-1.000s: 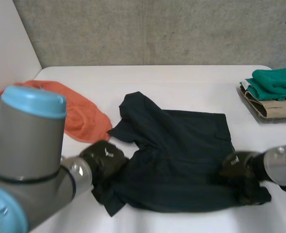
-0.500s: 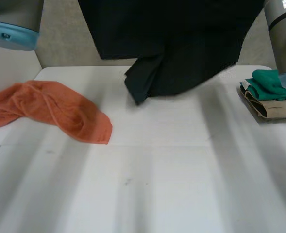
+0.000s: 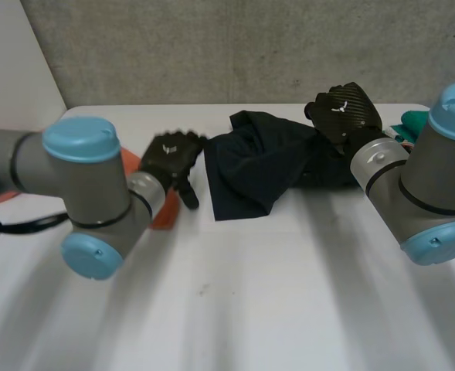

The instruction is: Fold the laundry.

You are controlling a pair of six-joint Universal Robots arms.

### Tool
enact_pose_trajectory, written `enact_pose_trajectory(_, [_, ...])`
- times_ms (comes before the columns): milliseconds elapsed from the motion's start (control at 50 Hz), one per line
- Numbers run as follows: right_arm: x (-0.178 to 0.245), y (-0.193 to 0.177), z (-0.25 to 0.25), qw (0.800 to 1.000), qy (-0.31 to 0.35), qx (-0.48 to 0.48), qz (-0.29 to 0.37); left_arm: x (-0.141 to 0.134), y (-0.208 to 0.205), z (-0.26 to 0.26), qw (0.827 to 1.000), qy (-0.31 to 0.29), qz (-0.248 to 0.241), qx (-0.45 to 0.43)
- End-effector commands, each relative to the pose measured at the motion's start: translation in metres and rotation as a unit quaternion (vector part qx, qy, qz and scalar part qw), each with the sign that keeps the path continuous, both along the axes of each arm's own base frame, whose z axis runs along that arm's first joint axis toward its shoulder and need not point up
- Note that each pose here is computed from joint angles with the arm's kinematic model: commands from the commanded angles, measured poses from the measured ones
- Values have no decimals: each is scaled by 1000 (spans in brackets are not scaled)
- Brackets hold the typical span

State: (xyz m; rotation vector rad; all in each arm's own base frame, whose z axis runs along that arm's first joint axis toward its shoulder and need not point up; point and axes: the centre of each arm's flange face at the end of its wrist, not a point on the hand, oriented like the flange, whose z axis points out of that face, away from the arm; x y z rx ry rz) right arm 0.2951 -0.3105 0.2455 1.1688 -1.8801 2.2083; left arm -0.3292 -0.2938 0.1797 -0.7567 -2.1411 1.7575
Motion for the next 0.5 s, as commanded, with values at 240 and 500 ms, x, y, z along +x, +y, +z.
enact_pose_trajectory(240, [19, 45, 67, 999, -24, 27, -9, -11, 28, -16, 984, 72, 51, 157])
enact_pose_trajectory(500, [32, 81, 105, 999, -37, 18, 0, -25, 33, -10, 971, 121, 77, 194])
